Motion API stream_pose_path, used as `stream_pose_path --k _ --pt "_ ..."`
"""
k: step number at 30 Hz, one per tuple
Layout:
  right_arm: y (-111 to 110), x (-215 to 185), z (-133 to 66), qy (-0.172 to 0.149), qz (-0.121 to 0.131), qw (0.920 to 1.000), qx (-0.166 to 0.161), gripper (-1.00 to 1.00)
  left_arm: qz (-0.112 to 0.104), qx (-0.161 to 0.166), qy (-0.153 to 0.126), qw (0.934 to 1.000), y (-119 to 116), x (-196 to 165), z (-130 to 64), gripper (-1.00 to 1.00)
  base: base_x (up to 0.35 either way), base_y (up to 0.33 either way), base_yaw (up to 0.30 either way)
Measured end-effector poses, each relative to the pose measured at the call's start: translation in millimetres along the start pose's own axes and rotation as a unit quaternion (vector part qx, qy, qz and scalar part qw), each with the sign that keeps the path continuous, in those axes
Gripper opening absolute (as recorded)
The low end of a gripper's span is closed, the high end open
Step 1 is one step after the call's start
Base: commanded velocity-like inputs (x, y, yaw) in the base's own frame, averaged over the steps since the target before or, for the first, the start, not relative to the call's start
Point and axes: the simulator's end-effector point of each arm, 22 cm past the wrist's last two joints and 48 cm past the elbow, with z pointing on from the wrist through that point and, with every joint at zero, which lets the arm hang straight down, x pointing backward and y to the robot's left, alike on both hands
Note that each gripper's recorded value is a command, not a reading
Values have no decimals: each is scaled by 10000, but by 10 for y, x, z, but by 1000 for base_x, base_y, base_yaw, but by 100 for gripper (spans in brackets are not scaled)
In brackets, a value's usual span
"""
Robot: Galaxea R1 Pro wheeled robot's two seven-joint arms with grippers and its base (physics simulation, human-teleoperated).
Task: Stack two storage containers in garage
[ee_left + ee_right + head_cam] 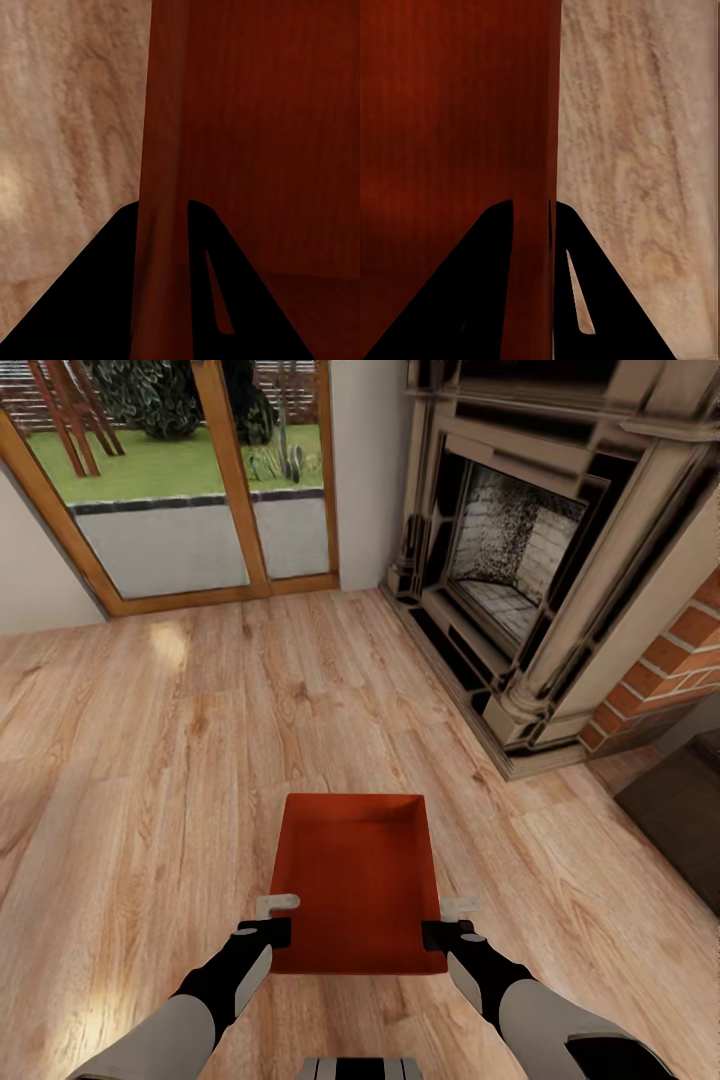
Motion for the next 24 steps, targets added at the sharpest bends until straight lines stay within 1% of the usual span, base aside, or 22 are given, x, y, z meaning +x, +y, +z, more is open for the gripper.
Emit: stream_pose_path --k 24 --pt "12 -261 -430 41 -34 10000 -1 -100 -43 2 37 10000 20 -221 -436 -100 0 0 0"
